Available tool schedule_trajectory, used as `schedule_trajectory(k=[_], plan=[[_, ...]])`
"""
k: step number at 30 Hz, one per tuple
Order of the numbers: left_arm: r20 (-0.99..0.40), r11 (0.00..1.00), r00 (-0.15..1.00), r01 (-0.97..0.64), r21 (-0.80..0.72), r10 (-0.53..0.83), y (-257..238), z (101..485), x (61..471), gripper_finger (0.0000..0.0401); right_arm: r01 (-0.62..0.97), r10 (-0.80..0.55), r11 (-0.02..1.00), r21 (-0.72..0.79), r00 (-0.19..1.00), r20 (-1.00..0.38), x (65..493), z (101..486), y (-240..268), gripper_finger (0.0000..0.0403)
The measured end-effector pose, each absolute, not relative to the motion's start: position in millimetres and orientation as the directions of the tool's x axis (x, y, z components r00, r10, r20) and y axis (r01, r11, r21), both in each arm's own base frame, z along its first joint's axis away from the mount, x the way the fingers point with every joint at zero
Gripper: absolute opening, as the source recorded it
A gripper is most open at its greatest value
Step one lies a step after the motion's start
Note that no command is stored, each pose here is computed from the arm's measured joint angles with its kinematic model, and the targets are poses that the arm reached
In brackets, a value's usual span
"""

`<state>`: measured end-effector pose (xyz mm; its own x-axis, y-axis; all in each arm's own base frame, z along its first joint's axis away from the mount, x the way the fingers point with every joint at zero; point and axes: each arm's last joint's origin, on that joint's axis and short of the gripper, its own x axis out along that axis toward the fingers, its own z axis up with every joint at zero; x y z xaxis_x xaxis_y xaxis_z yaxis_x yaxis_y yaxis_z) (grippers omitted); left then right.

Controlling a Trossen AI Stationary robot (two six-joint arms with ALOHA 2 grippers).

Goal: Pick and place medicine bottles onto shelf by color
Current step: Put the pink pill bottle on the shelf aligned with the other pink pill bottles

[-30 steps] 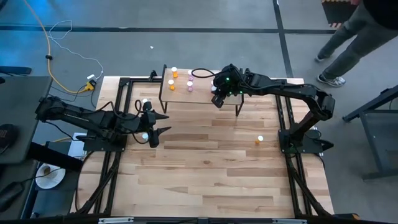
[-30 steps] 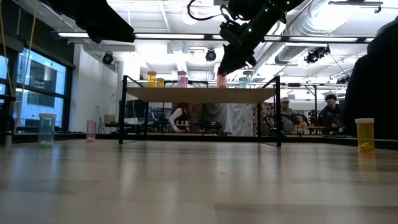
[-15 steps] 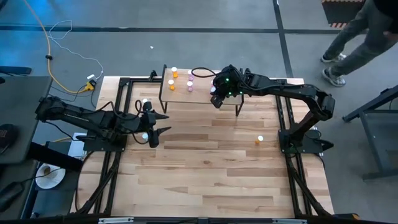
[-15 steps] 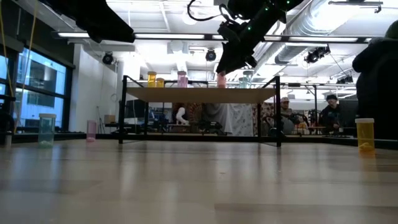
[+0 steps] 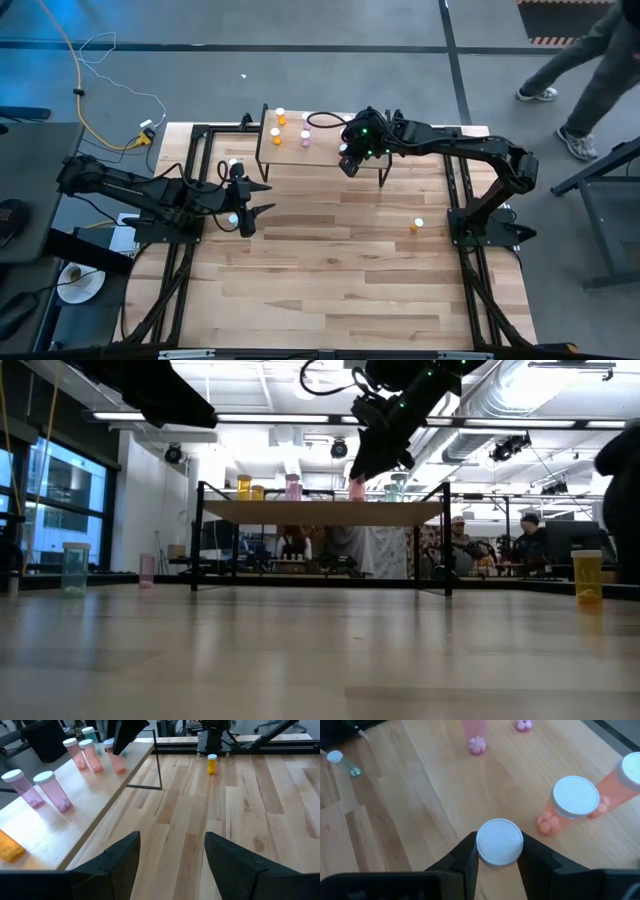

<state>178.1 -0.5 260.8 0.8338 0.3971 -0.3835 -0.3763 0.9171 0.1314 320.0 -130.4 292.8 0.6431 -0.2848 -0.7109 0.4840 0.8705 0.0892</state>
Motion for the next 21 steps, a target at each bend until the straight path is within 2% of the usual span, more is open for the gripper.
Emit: schedule_trajectory(k=[10, 21], plan=[[-0.383, 0.917, 0.833, -0.377, 0.132, 0.398, -0.5, 260.9, 178.1, 0.0213, 0.473, -0.285, 0.878, 0.076, 0.643, -0.711, 320.0, 292.7, -130.4, 0.0109], [-0.383, 0.916, 0.833, -0.379, 0.133, 0.400, -0.5, 260.9, 178.1, 0.0213, 0.491, -0.310, 0.869, 0.057, 0.632, -0.710, 319.7, 292.6, -131.3, 0.0142]])
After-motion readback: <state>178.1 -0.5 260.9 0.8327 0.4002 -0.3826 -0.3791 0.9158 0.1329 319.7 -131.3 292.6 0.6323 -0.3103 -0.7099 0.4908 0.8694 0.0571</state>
